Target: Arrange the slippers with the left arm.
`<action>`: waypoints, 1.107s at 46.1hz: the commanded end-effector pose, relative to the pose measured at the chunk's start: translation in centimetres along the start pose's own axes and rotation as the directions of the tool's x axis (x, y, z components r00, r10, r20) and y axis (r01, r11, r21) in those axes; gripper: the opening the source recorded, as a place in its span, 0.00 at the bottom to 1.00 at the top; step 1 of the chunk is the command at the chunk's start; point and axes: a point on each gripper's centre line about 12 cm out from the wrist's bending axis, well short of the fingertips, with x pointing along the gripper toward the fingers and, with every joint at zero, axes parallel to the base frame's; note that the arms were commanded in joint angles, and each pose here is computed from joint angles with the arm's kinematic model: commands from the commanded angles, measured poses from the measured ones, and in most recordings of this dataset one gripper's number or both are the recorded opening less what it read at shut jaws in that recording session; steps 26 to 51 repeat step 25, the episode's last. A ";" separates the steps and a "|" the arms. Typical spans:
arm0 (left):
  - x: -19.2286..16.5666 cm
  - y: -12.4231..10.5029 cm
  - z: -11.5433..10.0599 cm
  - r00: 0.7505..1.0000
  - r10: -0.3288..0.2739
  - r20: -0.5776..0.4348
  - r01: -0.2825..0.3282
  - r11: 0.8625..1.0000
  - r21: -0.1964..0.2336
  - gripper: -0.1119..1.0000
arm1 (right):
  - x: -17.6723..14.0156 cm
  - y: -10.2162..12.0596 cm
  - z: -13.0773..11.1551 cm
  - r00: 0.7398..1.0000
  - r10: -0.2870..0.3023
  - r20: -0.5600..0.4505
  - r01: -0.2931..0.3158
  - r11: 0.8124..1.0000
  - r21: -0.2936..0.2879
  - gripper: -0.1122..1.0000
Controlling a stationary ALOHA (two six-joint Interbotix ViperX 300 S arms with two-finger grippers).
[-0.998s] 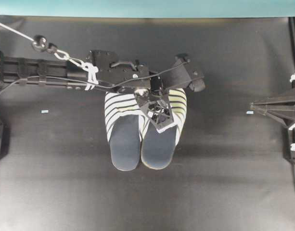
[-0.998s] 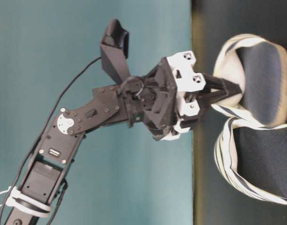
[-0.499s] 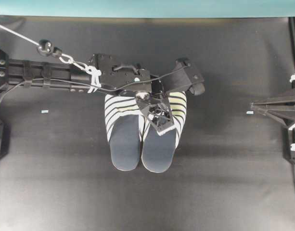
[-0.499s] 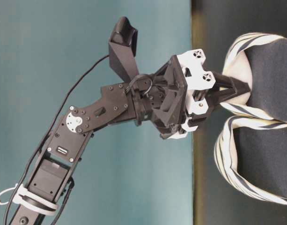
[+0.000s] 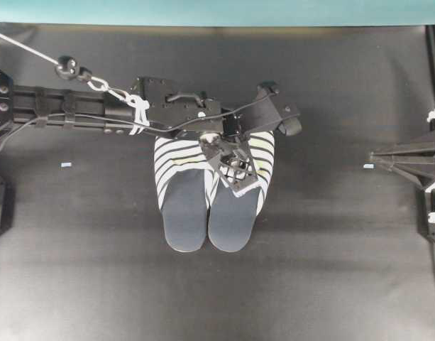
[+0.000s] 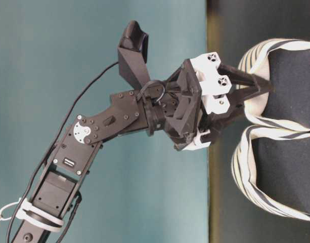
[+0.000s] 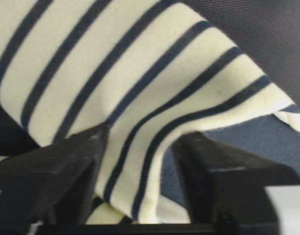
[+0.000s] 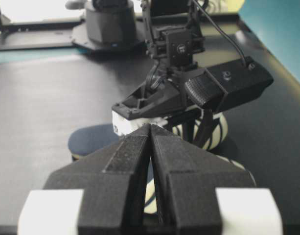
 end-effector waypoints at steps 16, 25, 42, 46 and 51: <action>-1.7 -1.7 0.6 0.999 -0.025 0.046 0.023 0.999 0.044 0.79 | 0.1 0.0 0.2 1.000 -0.002 0.008 0.002 1.000 0.008 0.10; -3.9 -3.6 0.5 0.995 -0.054 0.083 0.047 0.995 0.088 0.80 | 0.1 0.0 0.3 1.000 -0.002 0.012 0.002 1.000 0.009 0.10; -3.9 -3.6 0.5 0.995 -0.054 0.083 0.047 0.995 0.088 0.80 | 0.1 0.0 0.3 1.000 -0.002 0.012 0.002 1.000 0.009 0.10; -3.9 -3.6 0.5 0.995 -0.054 0.083 0.047 0.995 0.088 0.80 | 0.1 0.0 0.3 1.000 -0.002 0.012 0.002 1.000 0.009 0.10; -3.9 -3.6 0.5 0.995 -0.054 0.083 0.047 0.995 0.088 0.80 | 0.1 0.0 0.3 1.000 -0.002 0.012 0.002 1.000 0.009 0.10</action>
